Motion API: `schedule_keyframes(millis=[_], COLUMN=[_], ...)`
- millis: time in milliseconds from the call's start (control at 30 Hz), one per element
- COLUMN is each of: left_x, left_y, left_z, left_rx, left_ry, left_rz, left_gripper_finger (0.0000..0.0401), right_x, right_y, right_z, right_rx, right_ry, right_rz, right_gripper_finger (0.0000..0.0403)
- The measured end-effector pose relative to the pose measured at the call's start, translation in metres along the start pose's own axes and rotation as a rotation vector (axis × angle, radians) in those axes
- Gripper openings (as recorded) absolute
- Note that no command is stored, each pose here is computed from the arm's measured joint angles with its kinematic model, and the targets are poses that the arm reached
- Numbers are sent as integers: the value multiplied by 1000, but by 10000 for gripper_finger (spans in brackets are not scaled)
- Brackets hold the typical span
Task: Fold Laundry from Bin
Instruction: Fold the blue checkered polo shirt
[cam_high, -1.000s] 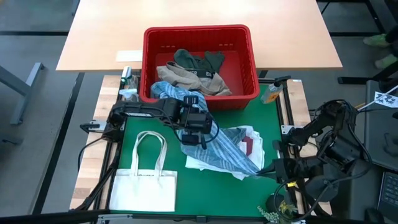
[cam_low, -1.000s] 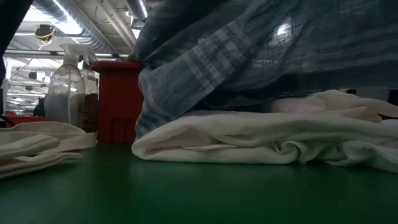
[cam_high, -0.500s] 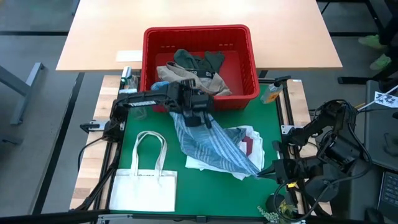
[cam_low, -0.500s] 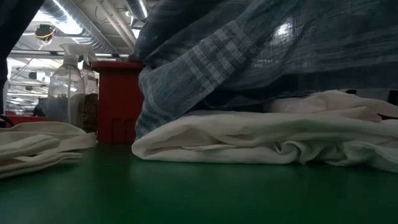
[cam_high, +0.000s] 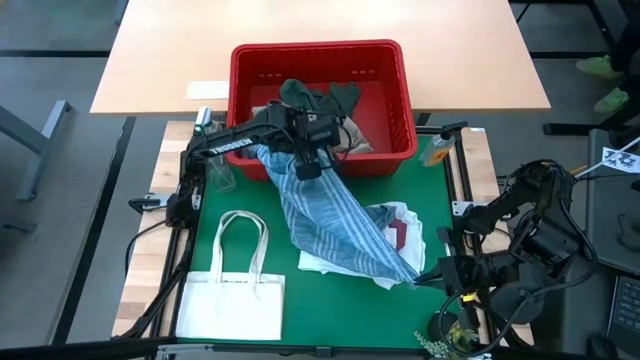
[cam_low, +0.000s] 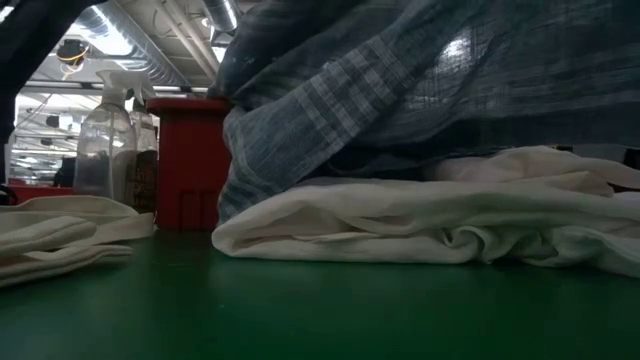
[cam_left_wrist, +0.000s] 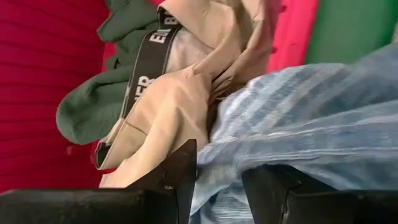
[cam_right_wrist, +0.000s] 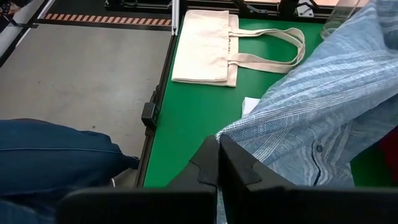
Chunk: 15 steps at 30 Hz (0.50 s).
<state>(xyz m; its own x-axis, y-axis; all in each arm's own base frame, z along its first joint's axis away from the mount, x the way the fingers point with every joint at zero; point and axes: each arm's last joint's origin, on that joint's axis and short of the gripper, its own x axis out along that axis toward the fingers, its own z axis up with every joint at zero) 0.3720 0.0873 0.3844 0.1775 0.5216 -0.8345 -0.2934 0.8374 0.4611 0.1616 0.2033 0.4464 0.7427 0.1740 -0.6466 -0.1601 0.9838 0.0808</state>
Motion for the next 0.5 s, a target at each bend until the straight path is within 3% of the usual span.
schedule_keyframes(millis=[200,500], left_x=[8,16], left_y=[12,29], left_z=[-1,-3], left_rx=[1,-68], left_ry=[14,36], left_rz=[-90,-87], left_gripper_finger=[117,103], right_x=[0,0], right_y=[0,0], right_z=[0,0], right_rx=[-2,-2], right_ry=[3,3], right_rz=[-1,0], right_gripper_finger=[0,0])
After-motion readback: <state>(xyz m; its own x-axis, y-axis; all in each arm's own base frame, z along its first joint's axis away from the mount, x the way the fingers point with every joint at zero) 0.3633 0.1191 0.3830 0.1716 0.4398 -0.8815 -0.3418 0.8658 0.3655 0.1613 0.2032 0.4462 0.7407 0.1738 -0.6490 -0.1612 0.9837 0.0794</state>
